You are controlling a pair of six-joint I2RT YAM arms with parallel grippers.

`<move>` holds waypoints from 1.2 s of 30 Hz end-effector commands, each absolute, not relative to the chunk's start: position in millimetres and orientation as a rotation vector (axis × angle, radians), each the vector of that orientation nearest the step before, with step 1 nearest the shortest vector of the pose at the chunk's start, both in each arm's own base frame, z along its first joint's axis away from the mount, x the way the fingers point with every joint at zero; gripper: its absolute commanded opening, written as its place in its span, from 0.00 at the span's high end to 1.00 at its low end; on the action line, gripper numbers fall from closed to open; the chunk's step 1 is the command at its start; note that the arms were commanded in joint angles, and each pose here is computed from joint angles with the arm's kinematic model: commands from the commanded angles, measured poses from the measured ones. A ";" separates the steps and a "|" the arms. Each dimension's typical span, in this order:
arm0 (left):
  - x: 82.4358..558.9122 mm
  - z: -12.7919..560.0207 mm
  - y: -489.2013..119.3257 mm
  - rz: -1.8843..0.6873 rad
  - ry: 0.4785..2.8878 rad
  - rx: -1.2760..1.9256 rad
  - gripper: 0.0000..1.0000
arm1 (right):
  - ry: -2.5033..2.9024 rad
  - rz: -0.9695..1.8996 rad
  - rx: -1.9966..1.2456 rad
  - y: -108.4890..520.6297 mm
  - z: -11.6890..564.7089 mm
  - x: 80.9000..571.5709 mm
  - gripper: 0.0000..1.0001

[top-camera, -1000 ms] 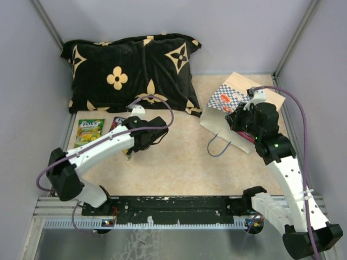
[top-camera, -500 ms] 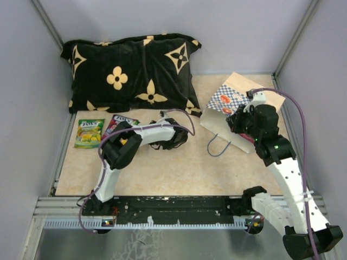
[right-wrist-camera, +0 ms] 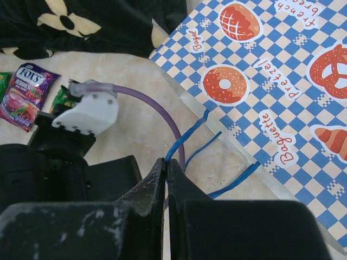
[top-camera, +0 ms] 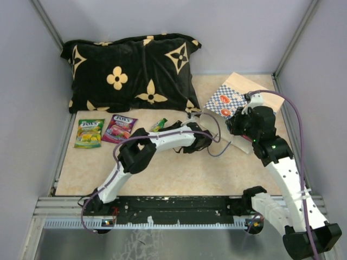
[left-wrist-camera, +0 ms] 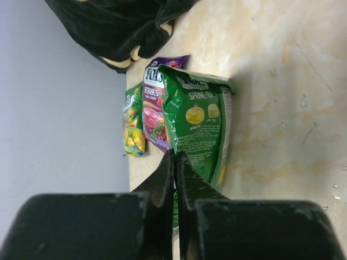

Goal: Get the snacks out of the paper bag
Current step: Place the snack at the center of the board.

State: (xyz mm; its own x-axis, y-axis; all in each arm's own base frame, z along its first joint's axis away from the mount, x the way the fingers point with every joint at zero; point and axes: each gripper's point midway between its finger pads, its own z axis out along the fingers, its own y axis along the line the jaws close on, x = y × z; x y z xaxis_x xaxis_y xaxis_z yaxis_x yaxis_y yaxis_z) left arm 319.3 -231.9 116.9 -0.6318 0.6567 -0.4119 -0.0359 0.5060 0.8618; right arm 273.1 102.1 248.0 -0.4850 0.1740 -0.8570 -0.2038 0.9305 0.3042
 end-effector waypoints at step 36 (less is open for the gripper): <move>365.9 21.6 -227.9 1.203 2.276 0.434 0.96 | 1.956 0.463 -0.051 106.8 266.9 278.3 1.00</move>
State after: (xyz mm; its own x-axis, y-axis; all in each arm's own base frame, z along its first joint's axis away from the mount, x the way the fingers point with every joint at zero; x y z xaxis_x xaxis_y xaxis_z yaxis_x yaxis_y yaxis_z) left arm 370.3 -228.8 37.3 -0.7914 0.5185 -0.3239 0.0163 0.5475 0.8366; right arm 273.3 101.6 247.9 -0.4825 0.1655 -0.8601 -0.2074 0.9325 0.2958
